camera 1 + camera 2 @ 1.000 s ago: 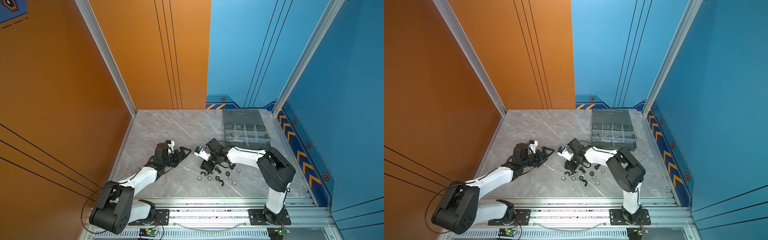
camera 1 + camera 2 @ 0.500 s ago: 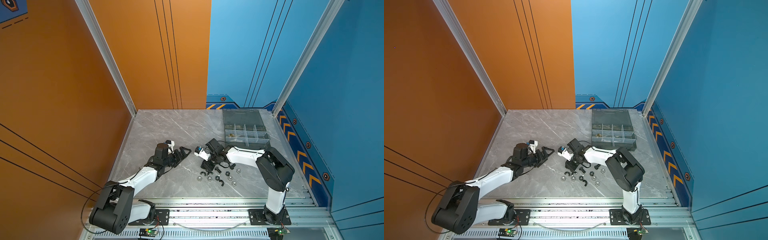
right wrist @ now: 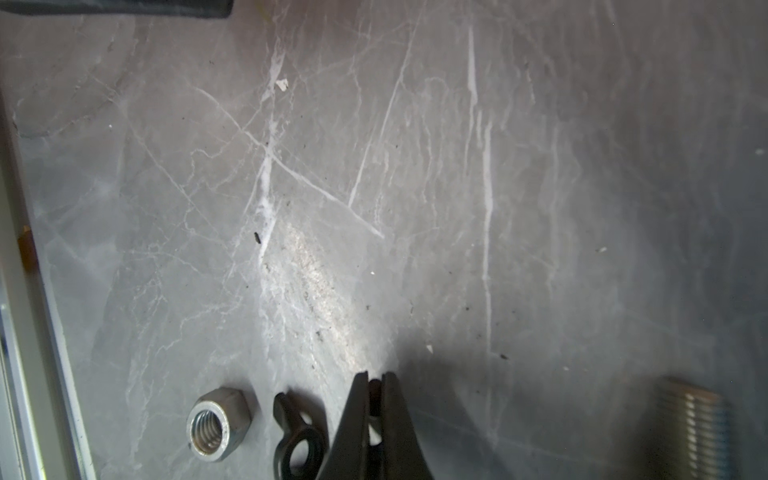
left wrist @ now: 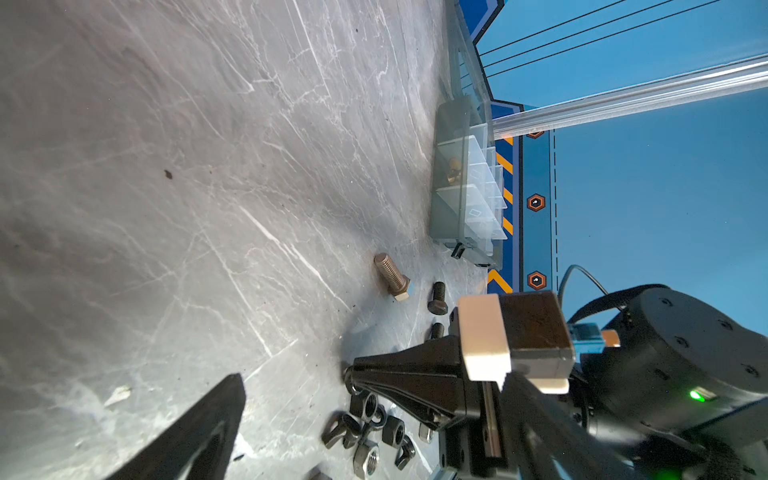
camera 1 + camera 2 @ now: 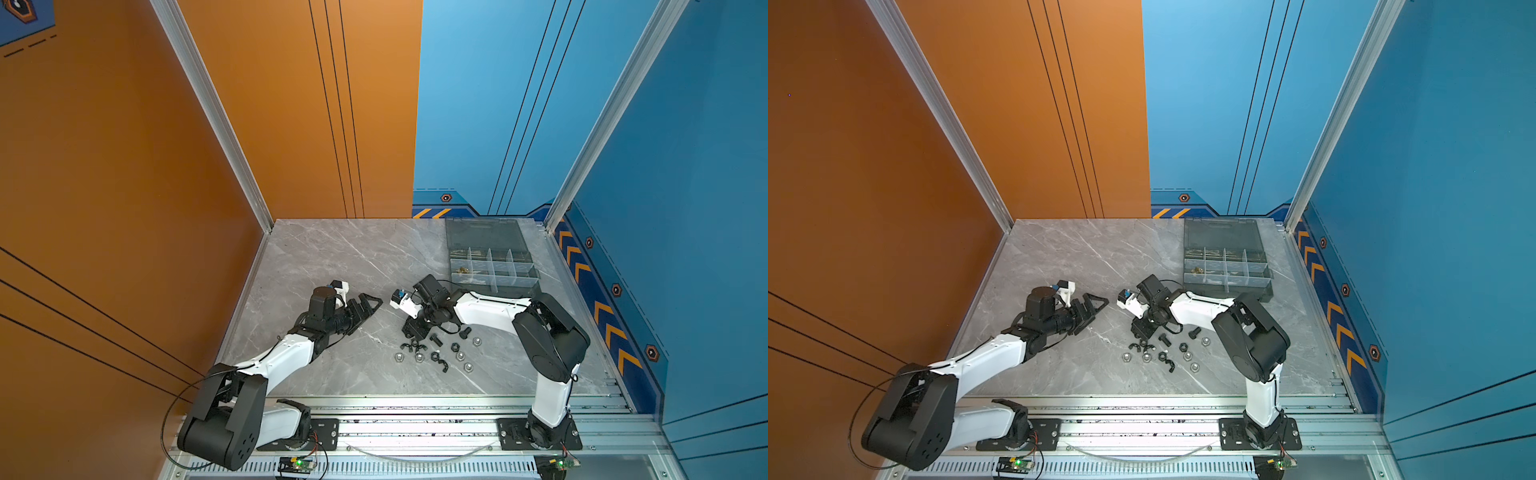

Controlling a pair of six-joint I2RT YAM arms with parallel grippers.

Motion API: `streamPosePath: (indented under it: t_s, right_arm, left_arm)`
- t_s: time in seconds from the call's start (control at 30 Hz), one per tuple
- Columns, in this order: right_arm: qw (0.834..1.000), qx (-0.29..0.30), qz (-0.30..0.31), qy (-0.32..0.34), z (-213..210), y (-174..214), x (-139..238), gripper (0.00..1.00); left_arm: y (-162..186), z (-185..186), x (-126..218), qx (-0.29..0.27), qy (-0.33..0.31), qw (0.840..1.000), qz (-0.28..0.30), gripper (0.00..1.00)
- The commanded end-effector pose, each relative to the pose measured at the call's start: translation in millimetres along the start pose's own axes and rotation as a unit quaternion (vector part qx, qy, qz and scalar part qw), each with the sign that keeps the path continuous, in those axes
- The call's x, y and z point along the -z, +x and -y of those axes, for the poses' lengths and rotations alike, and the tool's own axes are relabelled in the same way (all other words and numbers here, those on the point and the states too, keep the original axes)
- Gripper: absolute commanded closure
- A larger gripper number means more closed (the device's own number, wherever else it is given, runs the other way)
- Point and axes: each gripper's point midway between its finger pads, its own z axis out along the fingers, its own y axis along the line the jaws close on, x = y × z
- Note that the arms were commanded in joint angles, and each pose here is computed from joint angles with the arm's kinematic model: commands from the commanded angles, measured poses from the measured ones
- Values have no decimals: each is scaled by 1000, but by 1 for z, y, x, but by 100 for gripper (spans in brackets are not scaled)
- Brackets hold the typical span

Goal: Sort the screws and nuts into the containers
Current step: 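Carry the black wing nut to the organizer and release it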

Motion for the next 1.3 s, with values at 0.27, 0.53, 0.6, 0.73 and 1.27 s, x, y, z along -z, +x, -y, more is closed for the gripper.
streamPosePath:
  t_s: [0.27,0.53,0.6,0.73,1.27]
  right_arm:
    - [991,-68,116,27,50,-56,73,98]
    - [962,-173,165,132,146,-48,147,100]
    - [953,-195,162,163,169,-41,161,100]
    - [932,-244,139,231,213,-24,184,100]
    - [874,-323,69,356,296,24,200,100]
  left_arm:
    - [0,-1,4,1,7,1000,-1,2]
    - [-2,1,5,1,9,1000,1,2]
    - [-1,3,5,0,12,1000,0,2]
    - [0,10,3,-10,19,1000,-7,2]
    - [1,13,0,-12,20,1000,-10,2]
